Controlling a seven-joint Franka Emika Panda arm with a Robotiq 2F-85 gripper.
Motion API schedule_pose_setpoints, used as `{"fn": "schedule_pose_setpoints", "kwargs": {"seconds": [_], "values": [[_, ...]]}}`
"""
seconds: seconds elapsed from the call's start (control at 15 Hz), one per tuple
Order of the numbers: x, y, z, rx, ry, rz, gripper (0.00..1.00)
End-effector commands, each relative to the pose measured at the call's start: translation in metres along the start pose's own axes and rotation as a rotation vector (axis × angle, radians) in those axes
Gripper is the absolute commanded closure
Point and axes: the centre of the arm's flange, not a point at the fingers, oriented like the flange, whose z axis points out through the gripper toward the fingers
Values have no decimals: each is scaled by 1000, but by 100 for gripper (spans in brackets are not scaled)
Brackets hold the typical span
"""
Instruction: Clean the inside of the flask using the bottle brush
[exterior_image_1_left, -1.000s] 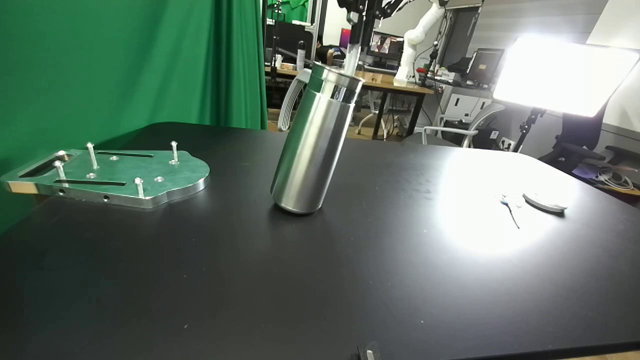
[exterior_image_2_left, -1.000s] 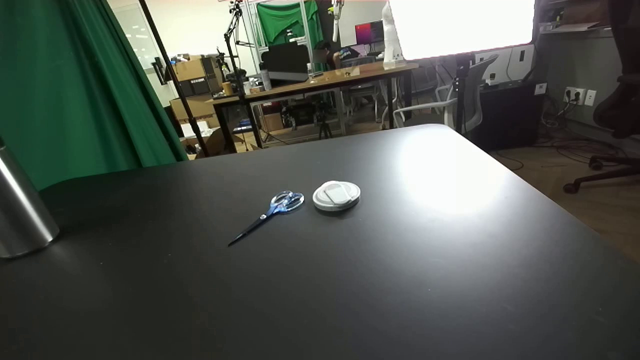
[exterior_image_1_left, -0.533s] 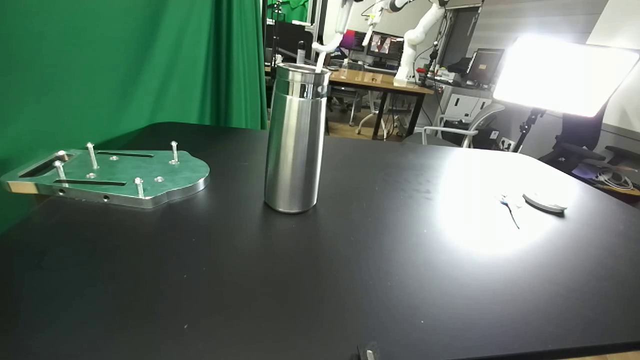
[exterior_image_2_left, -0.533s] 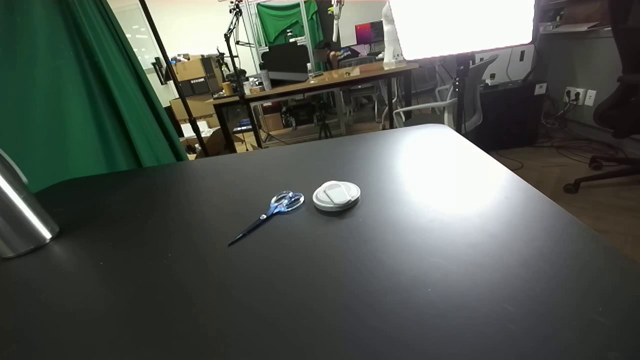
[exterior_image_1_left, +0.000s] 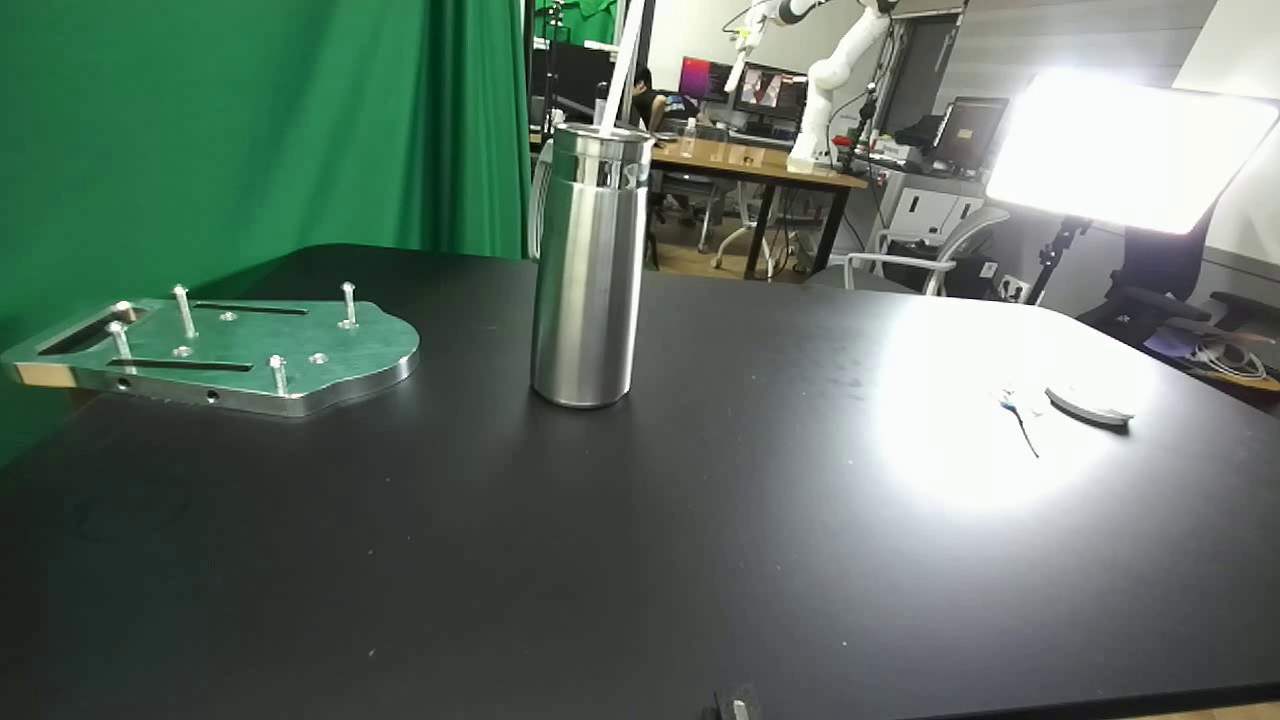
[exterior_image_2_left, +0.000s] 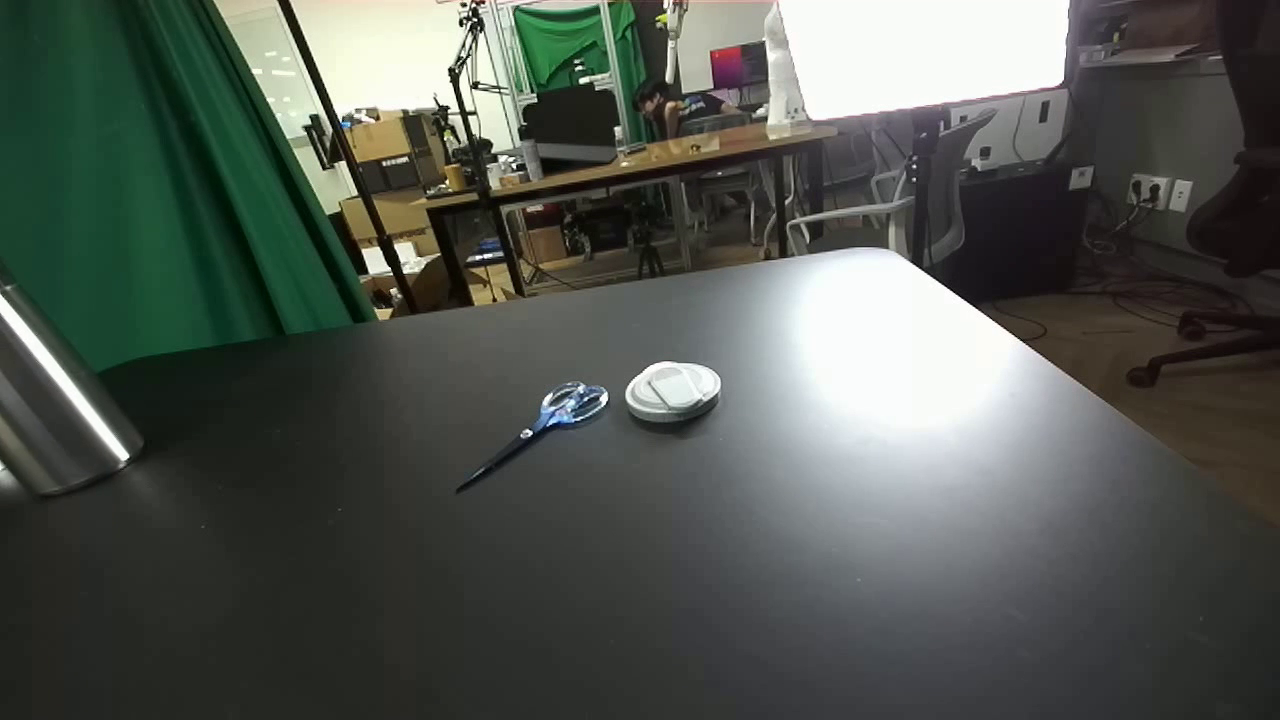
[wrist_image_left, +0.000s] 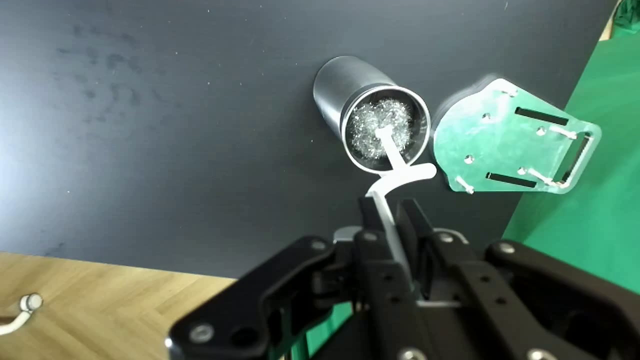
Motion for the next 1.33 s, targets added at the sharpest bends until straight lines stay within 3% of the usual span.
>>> {"fn": "schedule_pose_setpoints", "kwargs": {"seconds": [0.0, 0.47, 0.8, 1.27], "values": [[0, -4, -26, 8, 28, 10, 96], [5, 0, -41, 10, 23, 14, 96], [7, 5, -10, 1, -35, 8, 96], [36, 2, 25, -26, -104, -17, 96]]}}
